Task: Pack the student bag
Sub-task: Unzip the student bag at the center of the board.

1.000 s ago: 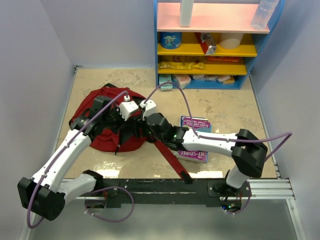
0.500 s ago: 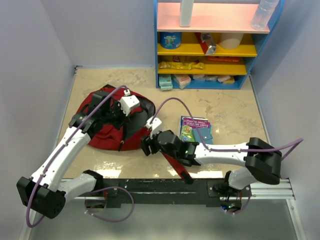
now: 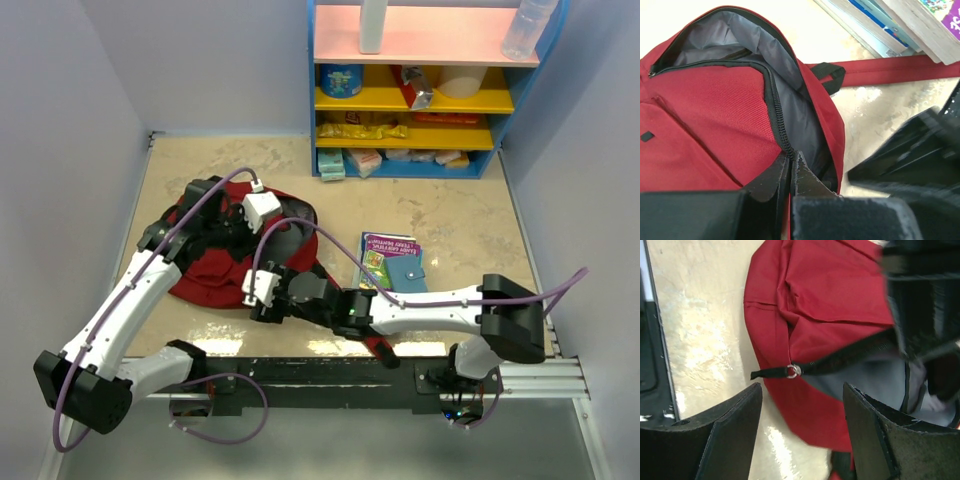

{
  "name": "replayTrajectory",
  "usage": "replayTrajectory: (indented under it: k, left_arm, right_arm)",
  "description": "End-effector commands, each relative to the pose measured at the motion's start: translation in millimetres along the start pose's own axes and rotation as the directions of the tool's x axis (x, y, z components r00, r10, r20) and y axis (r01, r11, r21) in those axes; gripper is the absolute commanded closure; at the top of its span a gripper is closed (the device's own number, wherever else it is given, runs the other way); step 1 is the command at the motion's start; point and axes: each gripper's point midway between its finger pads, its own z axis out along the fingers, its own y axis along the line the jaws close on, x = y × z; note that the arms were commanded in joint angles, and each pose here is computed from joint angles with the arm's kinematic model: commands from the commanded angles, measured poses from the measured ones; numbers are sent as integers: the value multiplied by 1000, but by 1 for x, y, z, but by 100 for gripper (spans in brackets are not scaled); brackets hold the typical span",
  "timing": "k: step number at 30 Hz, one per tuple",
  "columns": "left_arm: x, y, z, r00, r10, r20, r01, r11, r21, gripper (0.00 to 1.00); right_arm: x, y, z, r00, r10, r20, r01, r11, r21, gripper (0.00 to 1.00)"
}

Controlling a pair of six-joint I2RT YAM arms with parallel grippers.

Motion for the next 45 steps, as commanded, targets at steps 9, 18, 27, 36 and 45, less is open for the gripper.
replayTrajectory:
  k: [9, 18, 27, 36, 45]
  left_arm:
    - [-29, -9, -19, 993, 83, 80, -86, 996, 31, 100]
    - [-30, -3, -24, 992, 100, 75, -99, 995, -11, 100]
    - [-35, 14, -31, 989, 128, 70, -120, 987, -108, 100]
    - [-47, 58, -64, 988, 122, 90, -95, 961, -261, 100]
    - [-41, 62, -78, 986, 157, 46, -144, 968, -206, 100]
  right_arm:
    - [32, 35, 22, 983, -145, -117, 120, 973, -196, 48]
    - [44, 29, 15, 982, -100, -158, 75, 985, -159, 100]
    - [63, 41, 10, 979, 15, -203, -47, 987, -152, 100]
    - [89, 52, 1, 943, 204, -264, -236, 967, -98, 100]
    - [92, 55, -2, 894, 355, -274, -378, 925, -36, 100]
